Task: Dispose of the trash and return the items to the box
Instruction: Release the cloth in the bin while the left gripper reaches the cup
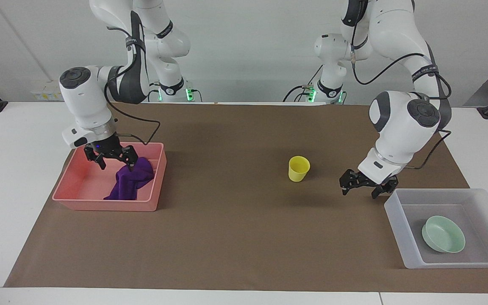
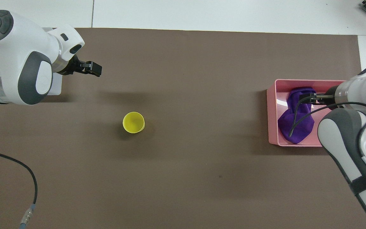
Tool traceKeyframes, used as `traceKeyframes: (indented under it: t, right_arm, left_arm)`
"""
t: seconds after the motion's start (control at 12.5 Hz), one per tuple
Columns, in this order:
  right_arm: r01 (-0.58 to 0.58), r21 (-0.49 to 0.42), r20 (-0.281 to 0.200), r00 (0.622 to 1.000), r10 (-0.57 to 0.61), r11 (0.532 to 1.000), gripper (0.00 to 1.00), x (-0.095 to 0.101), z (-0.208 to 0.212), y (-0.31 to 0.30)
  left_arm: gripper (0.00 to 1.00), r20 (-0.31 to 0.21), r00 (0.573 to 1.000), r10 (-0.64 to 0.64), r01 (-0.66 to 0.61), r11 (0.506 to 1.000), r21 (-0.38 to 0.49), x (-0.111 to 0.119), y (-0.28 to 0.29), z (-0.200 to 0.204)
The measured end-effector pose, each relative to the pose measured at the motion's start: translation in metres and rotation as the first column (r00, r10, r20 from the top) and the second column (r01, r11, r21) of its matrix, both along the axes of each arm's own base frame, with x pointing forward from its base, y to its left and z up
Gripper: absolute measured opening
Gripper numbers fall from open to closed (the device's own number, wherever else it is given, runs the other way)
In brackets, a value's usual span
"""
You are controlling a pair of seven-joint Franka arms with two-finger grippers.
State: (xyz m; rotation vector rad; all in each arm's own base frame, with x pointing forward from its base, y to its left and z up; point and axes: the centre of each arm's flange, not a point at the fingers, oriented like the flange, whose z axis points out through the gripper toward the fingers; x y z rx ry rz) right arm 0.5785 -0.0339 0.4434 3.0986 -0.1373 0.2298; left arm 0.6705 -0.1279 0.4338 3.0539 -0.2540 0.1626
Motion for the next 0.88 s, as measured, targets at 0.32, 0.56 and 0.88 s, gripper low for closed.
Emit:
traceKeyframes:
  t: [0.32, 0.56, 0.88]
  right_arm:
    - [0.027, 0.005, -0.039, 0.999, -0.027, 1.0, 1.0, -0.012, 0.073, 0.004]
    - [0.046, 0.006, -0.05, 0.998, -0.046, 0.999, 1.0, -0.028, 0.13, -0.004]
    - [0.061, 0.008, -0.107, 0.992, -0.06, 0.998, 1.0, -0.048, 0.186, -0.008]
  left_arm:
    - [1.0, -0.015, 1.0, 0.004, -0.004, 1.0, 0.0, -0.021, -0.03, -0.03]
    - [1.0, -0.038, 0.999, 0.013, -0.013, 1.0, 0.002, -0.04, -0.057, -0.038]
    - [1.0, -0.089, 0.996, 0.032, -0.031, 0.999, 0.018, -0.066, -0.068, -0.059]
